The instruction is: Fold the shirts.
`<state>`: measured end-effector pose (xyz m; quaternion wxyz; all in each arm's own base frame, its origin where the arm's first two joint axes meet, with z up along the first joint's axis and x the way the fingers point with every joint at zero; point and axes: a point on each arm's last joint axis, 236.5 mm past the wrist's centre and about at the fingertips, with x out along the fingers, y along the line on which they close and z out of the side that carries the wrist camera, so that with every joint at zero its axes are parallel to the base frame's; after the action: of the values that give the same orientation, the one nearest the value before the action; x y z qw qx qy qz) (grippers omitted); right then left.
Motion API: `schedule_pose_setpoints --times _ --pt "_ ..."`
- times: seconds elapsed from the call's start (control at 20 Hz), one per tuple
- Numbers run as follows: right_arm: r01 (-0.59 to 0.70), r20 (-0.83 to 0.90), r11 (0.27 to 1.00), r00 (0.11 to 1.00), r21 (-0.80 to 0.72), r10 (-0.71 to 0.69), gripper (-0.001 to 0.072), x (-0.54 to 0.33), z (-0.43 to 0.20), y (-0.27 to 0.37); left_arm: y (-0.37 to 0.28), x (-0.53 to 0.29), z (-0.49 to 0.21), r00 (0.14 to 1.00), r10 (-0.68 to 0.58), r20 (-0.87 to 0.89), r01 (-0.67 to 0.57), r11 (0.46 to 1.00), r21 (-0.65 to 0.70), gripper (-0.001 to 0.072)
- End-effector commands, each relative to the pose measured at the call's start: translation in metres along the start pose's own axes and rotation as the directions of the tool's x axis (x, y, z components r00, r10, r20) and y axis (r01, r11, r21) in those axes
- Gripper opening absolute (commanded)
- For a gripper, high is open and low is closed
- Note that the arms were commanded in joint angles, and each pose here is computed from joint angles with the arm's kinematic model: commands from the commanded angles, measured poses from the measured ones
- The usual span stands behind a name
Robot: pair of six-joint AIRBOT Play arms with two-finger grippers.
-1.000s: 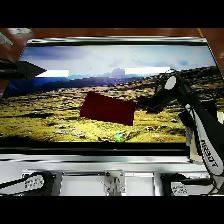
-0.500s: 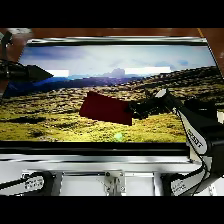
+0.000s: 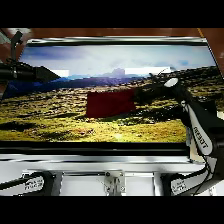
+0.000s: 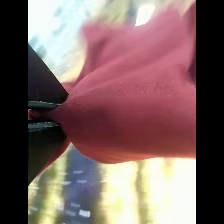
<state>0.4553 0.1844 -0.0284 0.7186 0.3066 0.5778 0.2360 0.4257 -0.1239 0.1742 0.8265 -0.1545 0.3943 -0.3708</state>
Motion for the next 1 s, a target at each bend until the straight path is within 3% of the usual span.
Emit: schedule_pose_setpoints --times 0.0,0.2,0.55,0.8,0.95 --pt "0.032 0.178 0.996 0.984 -0.077 -0.018 0.0059 -0.095 0.055 0.009 -0.003 0.002 -0.001 1.0 -0.005 -0.005 0.005 1.0 -0.006 0.0042" --pt "0.111 0.369 0.992 0.921 0.061 -0.126 0.0058 -0.234 0.074 -0.03 -0.003 0.002 -0.001 1.0 -0.005 -0.005 0.005 1.0 -0.006 0.0042" --pt "0.091 0.611 0.931 0.731 0.354 -0.304 0.0058 -0.409 0.039 -0.096 -0.004 0.003 -0.001 1.0 -0.007 -0.007 0.007 1.0 -0.004 0.0042" --pt "0.078 0.519 0.863 0.77 0.5 -0.371 0.0059 -0.438 -0.025 -0.129 -0.004 0.003 -0.001 1.0 -0.007 -0.007 0.007 1.0 -0.004 0.0042" --pt "0.188 0.349 0.764 0.805 0.618 -0.48 0.0059 -0.439 -0.079 -0.159 -0.004 0.003 -0.001 1.0 -0.007 -0.007 0.007 1.0 -0.004 0.0042"
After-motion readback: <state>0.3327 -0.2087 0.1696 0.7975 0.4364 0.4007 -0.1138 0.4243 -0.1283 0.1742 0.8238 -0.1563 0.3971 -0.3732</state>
